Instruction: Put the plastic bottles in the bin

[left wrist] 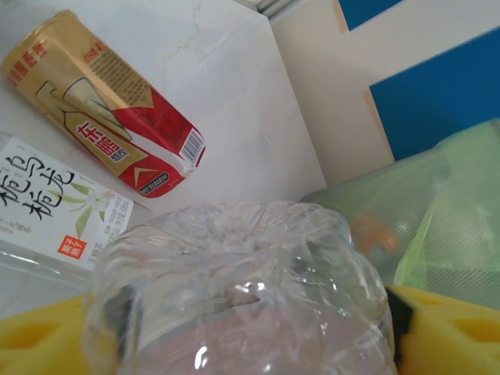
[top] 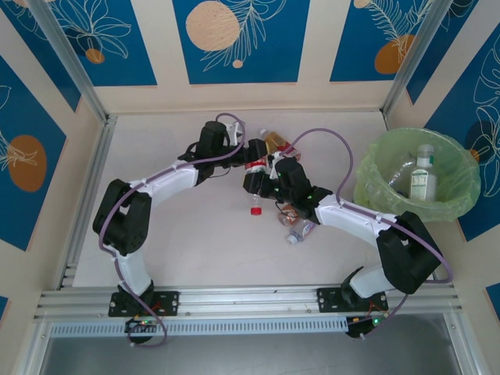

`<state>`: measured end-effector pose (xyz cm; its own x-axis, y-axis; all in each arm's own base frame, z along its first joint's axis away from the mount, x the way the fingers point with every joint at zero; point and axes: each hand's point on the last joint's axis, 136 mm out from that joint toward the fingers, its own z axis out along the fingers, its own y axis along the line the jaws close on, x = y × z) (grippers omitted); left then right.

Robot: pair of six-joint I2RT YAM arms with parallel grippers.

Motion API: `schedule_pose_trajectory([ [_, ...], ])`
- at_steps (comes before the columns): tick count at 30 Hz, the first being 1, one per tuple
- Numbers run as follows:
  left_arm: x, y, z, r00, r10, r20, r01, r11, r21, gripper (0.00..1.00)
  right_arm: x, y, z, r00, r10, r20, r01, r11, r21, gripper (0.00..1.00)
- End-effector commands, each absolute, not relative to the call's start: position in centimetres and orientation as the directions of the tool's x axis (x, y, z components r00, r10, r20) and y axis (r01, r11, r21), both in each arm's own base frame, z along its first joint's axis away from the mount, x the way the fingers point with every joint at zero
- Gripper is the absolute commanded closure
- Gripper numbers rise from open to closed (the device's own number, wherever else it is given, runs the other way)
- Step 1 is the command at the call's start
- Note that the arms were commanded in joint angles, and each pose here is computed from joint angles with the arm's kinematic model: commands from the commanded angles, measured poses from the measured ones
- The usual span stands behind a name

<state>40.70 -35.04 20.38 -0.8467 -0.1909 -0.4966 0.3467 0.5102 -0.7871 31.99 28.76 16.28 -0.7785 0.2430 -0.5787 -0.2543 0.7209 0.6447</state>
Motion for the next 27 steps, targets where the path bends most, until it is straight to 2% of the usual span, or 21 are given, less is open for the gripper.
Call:
schedule_pose_trajectory([
  [1, 40.0, -35.2, 23.8, -0.819, -0.205, -0.535, 0.403, 0.459, -0.792, 0.00, 31.8, 28.8, 18.0, -0.747, 0.231, -0.624, -0.302, 0.718, 0.627, 0.45],
  [13, 39.9, -35.3, 27.4, -0.831, -0.240, -0.501, 0.427, 0.302, -0.852, 0.00, 31.2, 27.8, 16.4, -0.762, 0.233, -0.604, -0.259, 0.745, 0.614, 0.47],
  [19, 40.5, -34.0, 28.0, -0.815, -0.275, -0.510, 0.424, 0.318, -0.848, 0.00, 31.1, 27.1, 16.3, -0.753, 0.232, -0.616, -0.250, 0.765, 0.593, 0.47],
  [24, 40.4, -32.8, 30.1, -0.801, -0.310, -0.513, 0.438, 0.281, -0.854, 0.00, 31.1, 26.7, 16.3, -0.745, 0.225, -0.628, -0.248, 0.781, 0.574, 0.47],
  [27, 40.7, -31.6, 30.3, -0.761, -0.341, -0.552, 0.445, 0.346, -0.826, 0.00, 31.2, 26.6, 16.4, -0.741, 0.217, -0.635, -0.250, 0.788, 0.562, 0.47],
])
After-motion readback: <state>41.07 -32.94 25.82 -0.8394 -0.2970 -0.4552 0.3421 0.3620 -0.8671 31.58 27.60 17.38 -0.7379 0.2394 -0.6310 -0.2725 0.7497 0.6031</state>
